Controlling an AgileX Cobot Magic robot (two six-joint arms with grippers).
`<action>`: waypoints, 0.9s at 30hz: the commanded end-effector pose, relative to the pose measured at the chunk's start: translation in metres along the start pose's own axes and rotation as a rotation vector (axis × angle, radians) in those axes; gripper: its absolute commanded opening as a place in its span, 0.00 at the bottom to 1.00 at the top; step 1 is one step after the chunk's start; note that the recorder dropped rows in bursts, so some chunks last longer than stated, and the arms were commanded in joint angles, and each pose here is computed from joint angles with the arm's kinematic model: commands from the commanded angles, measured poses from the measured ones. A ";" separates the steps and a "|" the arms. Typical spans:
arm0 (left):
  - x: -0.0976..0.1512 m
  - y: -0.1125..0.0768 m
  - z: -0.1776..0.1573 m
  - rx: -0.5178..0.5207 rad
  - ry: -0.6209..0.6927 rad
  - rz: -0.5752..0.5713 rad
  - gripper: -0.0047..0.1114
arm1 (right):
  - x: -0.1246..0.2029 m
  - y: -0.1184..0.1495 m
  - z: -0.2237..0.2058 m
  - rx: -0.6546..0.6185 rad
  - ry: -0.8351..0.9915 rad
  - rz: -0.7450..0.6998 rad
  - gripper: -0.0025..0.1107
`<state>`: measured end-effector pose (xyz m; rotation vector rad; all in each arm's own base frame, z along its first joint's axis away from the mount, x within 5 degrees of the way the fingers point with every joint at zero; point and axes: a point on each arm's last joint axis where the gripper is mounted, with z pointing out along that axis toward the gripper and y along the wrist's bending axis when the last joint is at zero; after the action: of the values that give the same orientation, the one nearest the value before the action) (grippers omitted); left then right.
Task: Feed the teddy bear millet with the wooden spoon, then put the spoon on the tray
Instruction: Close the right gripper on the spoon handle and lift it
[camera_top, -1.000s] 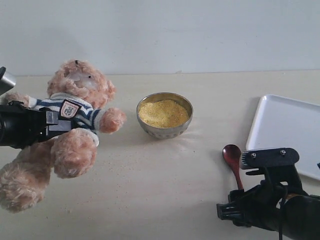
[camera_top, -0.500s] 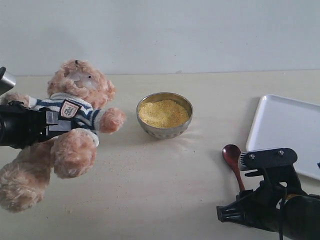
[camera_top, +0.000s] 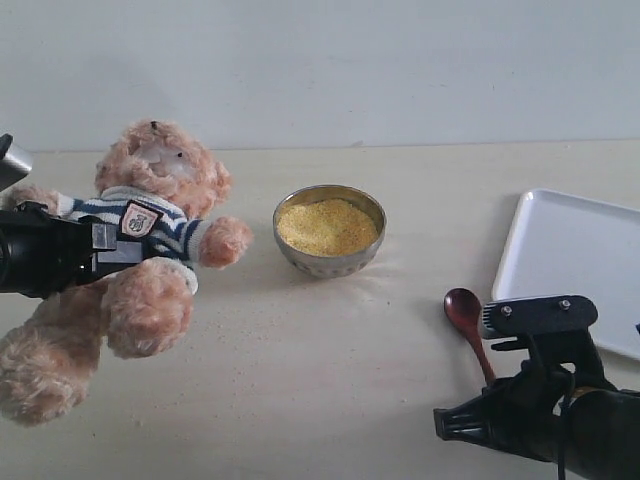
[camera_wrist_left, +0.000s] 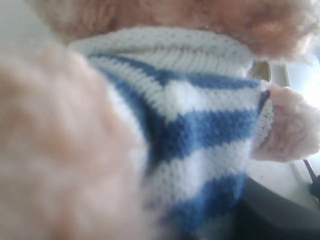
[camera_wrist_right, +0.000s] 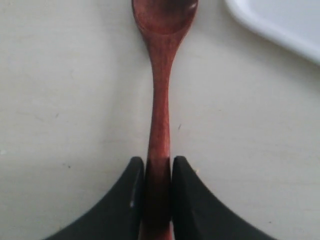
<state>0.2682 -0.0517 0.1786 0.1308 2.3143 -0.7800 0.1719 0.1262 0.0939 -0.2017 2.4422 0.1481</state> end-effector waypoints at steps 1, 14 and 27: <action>-0.001 -0.002 -0.002 0.018 -0.008 -0.005 0.08 | 0.000 -0.001 0.000 0.002 0.004 -0.023 0.02; -0.001 -0.002 -0.002 0.018 -0.008 -0.003 0.08 | -0.014 0.000 -0.008 -0.017 -0.108 -0.079 0.02; -0.001 -0.002 -0.002 0.018 -0.009 -0.004 0.08 | -0.064 0.004 -0.077 -0.051 -0.517 -0.578 0.02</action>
<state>0.2682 -0.0517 0.1786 0.1308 2.3143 -0.7800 0.1717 0.1257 0.1763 -0.6161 1.9530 0.1189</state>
